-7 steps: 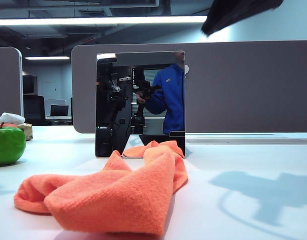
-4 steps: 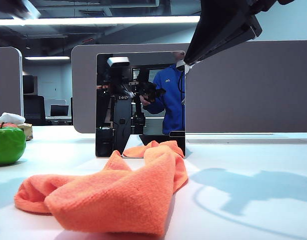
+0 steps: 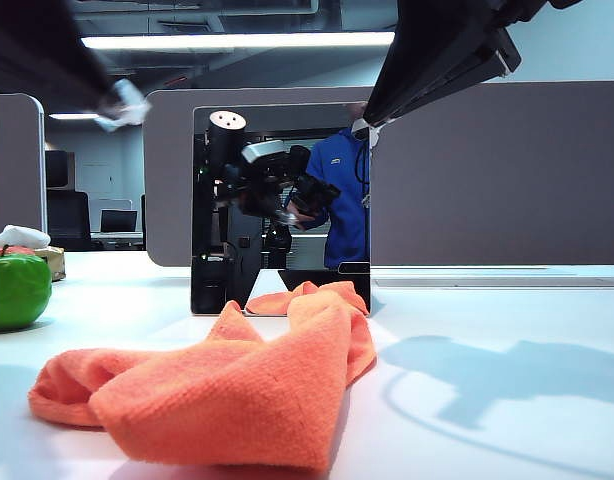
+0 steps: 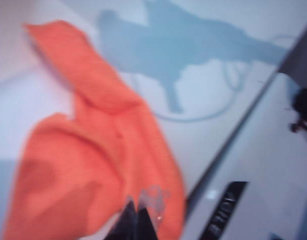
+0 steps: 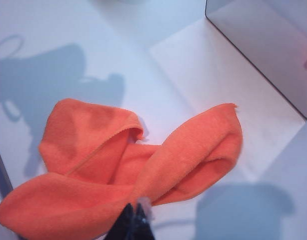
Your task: Pick up the cloth from the table and use it to cover the mirror.
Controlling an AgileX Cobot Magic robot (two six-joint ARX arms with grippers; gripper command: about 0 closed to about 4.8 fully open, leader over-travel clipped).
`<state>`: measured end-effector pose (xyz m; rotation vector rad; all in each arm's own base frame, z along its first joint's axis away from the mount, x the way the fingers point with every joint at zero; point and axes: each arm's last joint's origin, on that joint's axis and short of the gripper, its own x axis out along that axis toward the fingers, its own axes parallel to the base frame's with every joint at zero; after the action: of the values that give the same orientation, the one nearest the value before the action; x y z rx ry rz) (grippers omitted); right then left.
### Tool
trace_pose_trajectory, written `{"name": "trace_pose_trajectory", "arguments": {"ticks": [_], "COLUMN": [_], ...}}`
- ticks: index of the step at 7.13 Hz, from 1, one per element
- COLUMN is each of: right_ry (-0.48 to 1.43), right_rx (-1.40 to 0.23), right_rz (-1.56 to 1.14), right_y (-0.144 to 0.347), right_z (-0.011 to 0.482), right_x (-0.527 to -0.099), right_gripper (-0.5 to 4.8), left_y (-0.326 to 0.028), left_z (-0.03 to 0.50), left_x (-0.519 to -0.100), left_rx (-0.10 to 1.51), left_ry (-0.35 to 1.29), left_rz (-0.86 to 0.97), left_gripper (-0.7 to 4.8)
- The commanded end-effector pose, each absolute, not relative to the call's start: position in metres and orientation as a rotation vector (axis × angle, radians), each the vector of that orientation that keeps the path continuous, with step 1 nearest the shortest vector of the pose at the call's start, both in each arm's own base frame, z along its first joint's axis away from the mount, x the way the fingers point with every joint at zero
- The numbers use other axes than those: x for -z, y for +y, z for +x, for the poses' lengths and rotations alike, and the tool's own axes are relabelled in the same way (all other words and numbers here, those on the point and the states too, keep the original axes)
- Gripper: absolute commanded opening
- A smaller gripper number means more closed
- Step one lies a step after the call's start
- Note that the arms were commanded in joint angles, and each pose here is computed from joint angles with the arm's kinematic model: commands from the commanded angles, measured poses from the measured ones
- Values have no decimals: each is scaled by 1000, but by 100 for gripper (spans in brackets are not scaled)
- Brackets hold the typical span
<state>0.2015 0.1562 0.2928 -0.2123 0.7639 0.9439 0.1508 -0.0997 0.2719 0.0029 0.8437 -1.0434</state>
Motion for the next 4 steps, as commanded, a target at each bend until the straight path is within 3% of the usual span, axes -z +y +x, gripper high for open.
{"name": "trace_pose_trajectory", "arguments": {"ticks": [1,3,4], "right_ry": [764,769,769], "right_rx": [-949,-945,-945], "right_rz": [-209,-211,-211], "right_y": [156,156,156], "right_z": [201,200,201], "right_x": [-294,-294,-294], "right_gripper": [-1,-1,-1], "left_y": [-104,-104,-104], "left_z": [155,154,153], "left_x": [-259,-242,-242], "left_rx": [1100,1063,1069], "left_ry": [989,1194,1199], "left_rz": [-80,-110,-116], "left_gripper": [-6,11,33]}}
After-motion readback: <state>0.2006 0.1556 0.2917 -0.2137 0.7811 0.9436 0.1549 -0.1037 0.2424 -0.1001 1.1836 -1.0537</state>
